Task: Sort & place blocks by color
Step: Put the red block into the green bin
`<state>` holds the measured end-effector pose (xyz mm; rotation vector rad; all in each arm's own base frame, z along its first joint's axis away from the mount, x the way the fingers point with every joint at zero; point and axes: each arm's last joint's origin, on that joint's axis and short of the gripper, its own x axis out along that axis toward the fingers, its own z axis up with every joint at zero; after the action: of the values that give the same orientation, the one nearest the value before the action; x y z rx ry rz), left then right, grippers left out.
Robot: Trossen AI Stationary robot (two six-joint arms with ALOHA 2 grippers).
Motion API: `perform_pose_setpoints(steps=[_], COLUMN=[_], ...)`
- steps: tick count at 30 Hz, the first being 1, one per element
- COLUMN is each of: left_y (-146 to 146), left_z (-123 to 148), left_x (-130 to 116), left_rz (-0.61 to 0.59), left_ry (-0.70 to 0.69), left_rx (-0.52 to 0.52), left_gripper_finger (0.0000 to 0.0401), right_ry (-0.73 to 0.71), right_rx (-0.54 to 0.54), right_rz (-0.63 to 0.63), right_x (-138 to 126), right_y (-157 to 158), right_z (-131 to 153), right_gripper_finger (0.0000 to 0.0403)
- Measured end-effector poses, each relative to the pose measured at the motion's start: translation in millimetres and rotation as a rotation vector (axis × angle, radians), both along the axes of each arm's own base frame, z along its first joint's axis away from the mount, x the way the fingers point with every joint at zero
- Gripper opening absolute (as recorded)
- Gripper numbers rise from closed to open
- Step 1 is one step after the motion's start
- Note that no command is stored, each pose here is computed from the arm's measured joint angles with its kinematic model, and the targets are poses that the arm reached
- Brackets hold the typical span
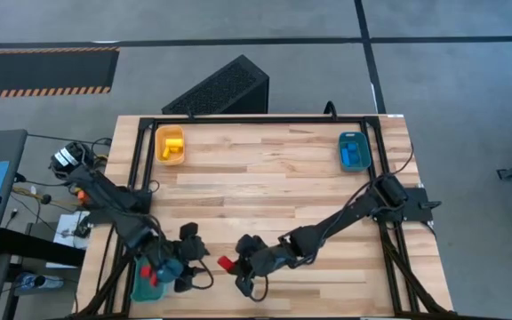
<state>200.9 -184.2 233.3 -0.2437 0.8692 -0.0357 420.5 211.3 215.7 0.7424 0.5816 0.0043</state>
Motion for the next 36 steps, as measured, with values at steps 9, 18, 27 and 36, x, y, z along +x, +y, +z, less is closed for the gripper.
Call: perform_pose_setpoints(steps=[9, 18, 27, 36], left_y=[13, 25, 40, 48], left_z=[4, 22, 24, 24], left_x=[16, 32, 44, 48], left_rz=[-0.111, -0.218, -0.184, -0.22], left_ry=[-0.041, -0.154, -0.154, -0.113], left_rx=[0.06, -0.045, -0.131, -0.204], left_gripper_finger=[0.0208, 0.0208, 0.0167, 0.0029], right_ry=[-0.026, -0.056, -0.085, -0.106], right_rx=[-0.036, -0.165, -0.236, -0.277], right_rz=[0.009, 0.05, 0.051, 0.058], right_x=[4, 4, 6, 8], right_y=[-6, -7, -8, -8], right_z=[2, 2, 6, 11], right_gripper_finger=[0.005, 0.005, 0.0051, 0.0051])
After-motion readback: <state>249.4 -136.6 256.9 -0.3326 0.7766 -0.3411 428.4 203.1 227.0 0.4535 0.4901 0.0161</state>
